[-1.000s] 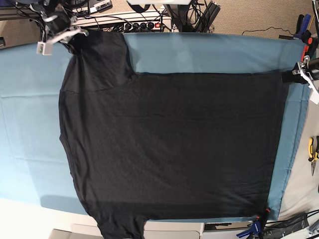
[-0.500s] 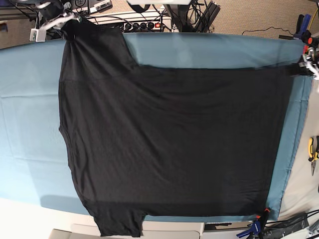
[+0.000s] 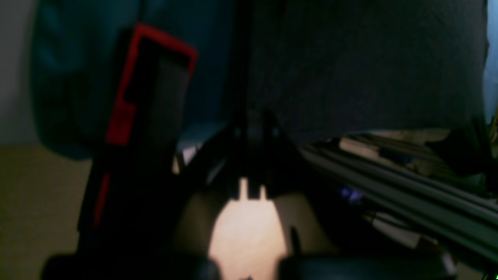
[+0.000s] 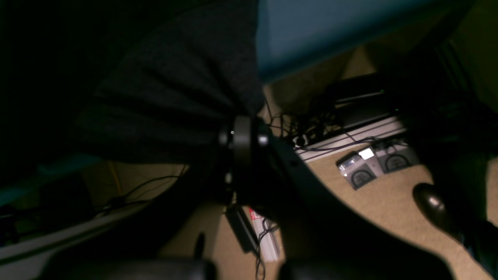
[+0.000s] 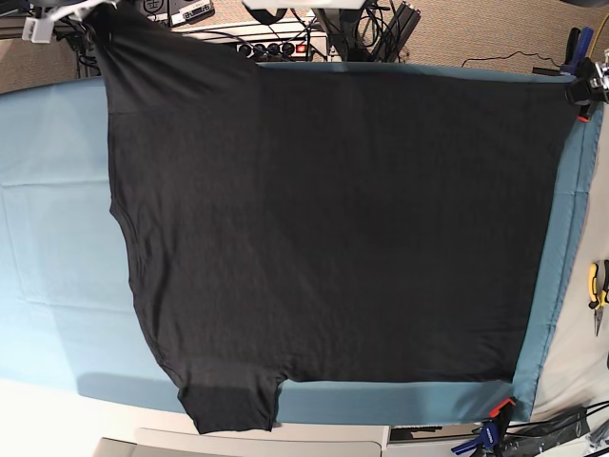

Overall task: Fold the T-shirt properly
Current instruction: 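Lift the shirt edge with both grippers and pull it toward the robot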

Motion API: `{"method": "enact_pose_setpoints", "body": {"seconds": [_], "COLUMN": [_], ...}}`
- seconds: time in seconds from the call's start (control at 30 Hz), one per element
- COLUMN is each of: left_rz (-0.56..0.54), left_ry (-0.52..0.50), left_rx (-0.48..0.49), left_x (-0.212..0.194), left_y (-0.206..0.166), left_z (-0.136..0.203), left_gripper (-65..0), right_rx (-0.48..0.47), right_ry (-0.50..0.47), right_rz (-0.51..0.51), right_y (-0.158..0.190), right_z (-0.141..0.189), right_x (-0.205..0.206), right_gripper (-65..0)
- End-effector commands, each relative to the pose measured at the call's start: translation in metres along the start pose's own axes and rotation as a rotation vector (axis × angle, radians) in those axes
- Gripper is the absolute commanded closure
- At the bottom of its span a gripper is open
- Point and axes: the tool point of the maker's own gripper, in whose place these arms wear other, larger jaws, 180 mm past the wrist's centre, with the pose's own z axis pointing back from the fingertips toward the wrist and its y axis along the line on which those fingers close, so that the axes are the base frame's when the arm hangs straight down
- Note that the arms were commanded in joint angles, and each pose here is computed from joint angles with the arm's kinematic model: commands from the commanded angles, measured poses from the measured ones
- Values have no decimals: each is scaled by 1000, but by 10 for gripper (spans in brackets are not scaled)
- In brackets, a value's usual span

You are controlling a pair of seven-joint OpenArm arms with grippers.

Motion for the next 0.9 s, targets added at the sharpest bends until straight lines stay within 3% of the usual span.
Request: {"method": "enact_pose_setpoints", "body": {"seconds": [0.0,0.27,0.63,0.87], "left_rz": [-32,-20,-64,-61], "left_ry": [-12,64,134,55], "left_rx": [7,27,-32,25], "left_x": [10,-19,-64,-48], "left_y": [-1,0,-33,-22], "left_z": [9,15,9,31], "left_gripper": [0,0,0,0], "right_rx": [-10,-12,-3,1], "right_ry": [-14,24,66,103], "right_rz": [11,3,-15,-20], "right_y": [-2,-4,-2,-2], "right_z": [10,15,22,26], "right_x": [5,-3,-13,-20], "right_gripper": [0,0,0,0]}}
